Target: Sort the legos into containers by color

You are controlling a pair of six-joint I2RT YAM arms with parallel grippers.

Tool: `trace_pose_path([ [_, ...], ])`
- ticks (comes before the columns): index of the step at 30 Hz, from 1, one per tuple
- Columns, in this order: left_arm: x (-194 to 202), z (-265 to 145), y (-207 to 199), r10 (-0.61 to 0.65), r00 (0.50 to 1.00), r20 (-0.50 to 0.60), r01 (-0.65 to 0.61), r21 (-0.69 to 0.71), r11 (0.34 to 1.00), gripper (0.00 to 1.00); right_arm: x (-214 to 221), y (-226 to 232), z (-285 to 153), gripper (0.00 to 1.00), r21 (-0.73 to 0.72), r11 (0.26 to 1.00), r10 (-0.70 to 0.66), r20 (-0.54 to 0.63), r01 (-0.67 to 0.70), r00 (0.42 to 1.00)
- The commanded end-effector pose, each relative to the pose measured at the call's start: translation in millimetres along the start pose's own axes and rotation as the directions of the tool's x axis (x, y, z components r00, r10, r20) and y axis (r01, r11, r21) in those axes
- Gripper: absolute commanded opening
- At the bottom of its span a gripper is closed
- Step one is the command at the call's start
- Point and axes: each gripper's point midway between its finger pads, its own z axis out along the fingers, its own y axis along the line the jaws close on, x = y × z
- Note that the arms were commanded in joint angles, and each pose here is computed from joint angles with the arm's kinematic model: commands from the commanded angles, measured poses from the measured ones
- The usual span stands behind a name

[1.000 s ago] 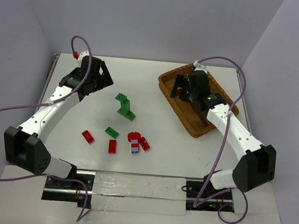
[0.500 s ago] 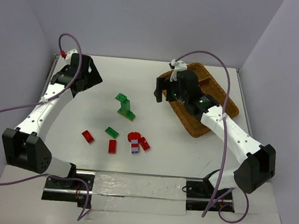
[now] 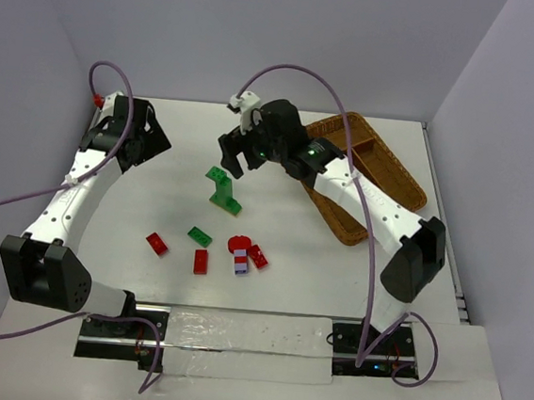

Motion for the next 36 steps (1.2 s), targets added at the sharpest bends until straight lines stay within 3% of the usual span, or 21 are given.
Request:
trace_pose_path([
  [1,-5,-10,8,-0.031,0.999,0.02,0.031,0.015,0.999,0.99,1,15,12,0.9,-0.026,0.997,-0.078,-0.073,0.076,0.994],
  [16,0,-4,13,-0.018,1.0,0.004,0.018,-0.003,1.0,0.99,41,21,66,0.91,-0.01,0.994,-0.109,-0.22,0.109,0.969],
  [21,2,-2,15,-0.013,1.0,-0.004,0.013,-0.014,1.0,0.99,47,24,78,0.87,0.007,0.994,-0.106,-0.228,0.111,0.968],
  [27,2,-4,17,-0.009,1.0,-0.001,0.009,-0.019,1.0,0.99,42,27,88,0.74,0.013,0.995,-0.097,-0.214,0.103,0.972],
  [36,1,-3,19,0.003,1.0,0.003,-0.003,-0.03,1.0,0.99,55,33,95,0.72,0.007,0.994,-0.103,-0.243,0.107,0.965],
])
